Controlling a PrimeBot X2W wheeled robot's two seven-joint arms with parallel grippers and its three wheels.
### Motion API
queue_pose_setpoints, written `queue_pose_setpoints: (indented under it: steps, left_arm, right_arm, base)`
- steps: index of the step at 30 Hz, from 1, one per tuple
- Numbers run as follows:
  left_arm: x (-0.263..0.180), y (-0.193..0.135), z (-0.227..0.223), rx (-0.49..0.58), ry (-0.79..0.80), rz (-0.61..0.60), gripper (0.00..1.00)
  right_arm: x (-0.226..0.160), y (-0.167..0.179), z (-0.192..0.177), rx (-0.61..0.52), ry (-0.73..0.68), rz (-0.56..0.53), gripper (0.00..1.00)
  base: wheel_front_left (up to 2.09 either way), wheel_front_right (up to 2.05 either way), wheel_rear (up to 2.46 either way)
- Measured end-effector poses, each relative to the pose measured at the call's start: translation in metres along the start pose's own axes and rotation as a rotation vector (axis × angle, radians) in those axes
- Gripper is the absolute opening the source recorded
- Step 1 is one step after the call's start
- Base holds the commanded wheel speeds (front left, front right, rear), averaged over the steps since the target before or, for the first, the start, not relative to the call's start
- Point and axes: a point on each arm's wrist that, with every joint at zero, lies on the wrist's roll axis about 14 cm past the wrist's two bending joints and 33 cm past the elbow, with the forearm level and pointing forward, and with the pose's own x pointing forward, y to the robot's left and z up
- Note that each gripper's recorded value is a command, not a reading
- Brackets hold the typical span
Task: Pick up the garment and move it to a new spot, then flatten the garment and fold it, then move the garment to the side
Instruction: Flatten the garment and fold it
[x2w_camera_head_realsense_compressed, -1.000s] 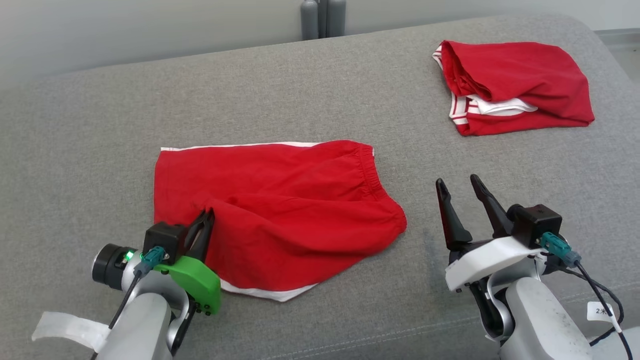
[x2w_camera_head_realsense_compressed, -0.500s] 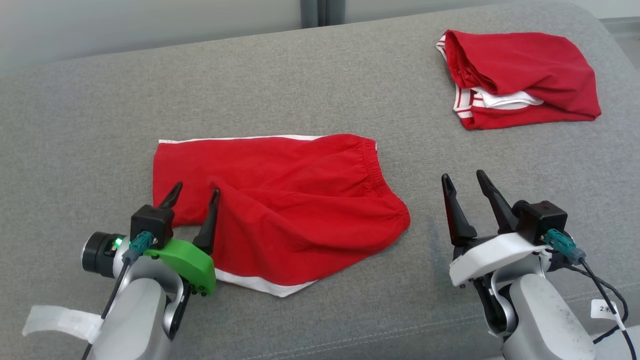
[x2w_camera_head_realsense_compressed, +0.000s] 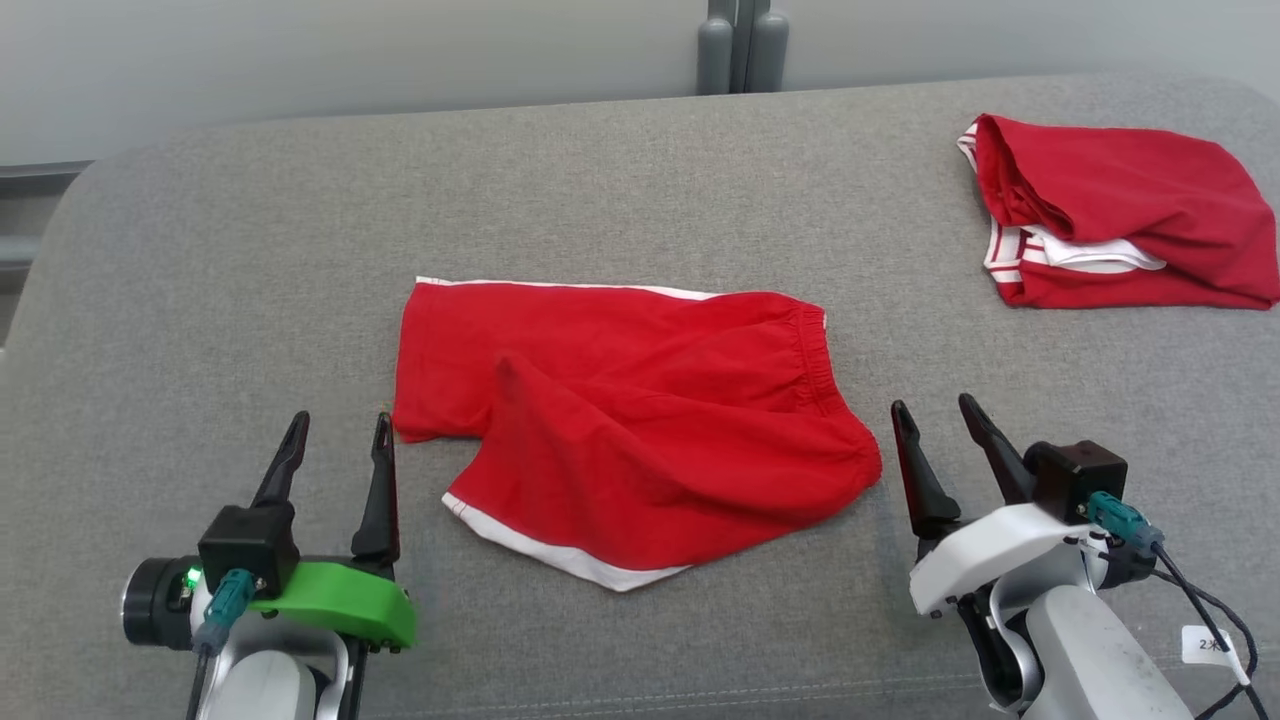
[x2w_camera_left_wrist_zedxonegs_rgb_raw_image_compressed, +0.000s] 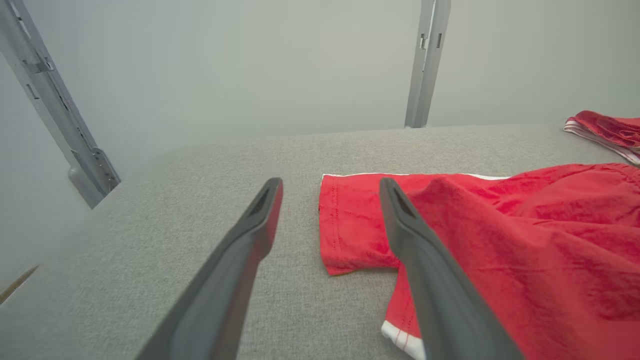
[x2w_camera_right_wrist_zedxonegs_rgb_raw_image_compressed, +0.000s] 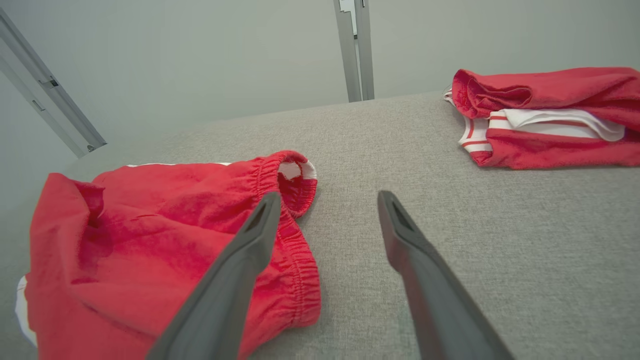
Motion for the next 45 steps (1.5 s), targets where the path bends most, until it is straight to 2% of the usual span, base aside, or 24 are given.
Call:
queue_pose_setpoints:
  steps: [9,15,28,29,30,31,42,45]
  left_arm:
    - [-0.04,0.036,0.026,0.003,-0.089,0.146,1.0]
    - [-0.052,0.041,0.03,0.003,-0.104,0.173,1.0]
    - [-0.066,0.051,0.032,-0.011,-0.113,0.22,1.0]
    - [-0.067,0.052,0.031,-0.011,-0.112,0.22,1.0]
    - [-0.067,0.052,0.031,-0.012,-0.111,0.22,1.0]
    - [-0.068,0.052,0.03,-0.013,-0.109,0.222,1.0]
    - [-0.072,0.049,0.025,-0.02,-0.096,0.216,1.0]
    - [-0.071,0.045,0.026,-0.022,-0.098,0.205,1.0]
  right_arm:
    - [-0.007,0.009,-0.038,0.003,0.177,0.04,1.0]
    - [-0.009,0.019,-0.061,0.017,0.289,0.07,1.0]
    - [0.0,0.03,-0.078,-0.003,0.379,0.113,1.0]
    - [0.001,0.032,-0.079,-0.004,0.384,0.118,0.65]
    - [0.002,0.035,-0.079,-0.009,0.382,0.128,0.25]
    - [0.004,0.037,-0.077,-0.009,0.372,0.136,0.0]
    - [-0.003,0.046,-0.061,0.022,0.306,0.173,0.0]
    - [-0.008,0.052,-0.047,0.072,0.271,0.191,0.0]
  base:
    - [0.0,0.0,0.0]
    - [0.0,0.0,0.0]
    - [0.0,0.0,0.0]
    - [0.0,0.0,0.0]
    - [0.0,0.0,0.0]
    - [0.0,0.0,0.0]
    - [0.0,0.0,0.0]
    - [0.0,0.0,0.0]
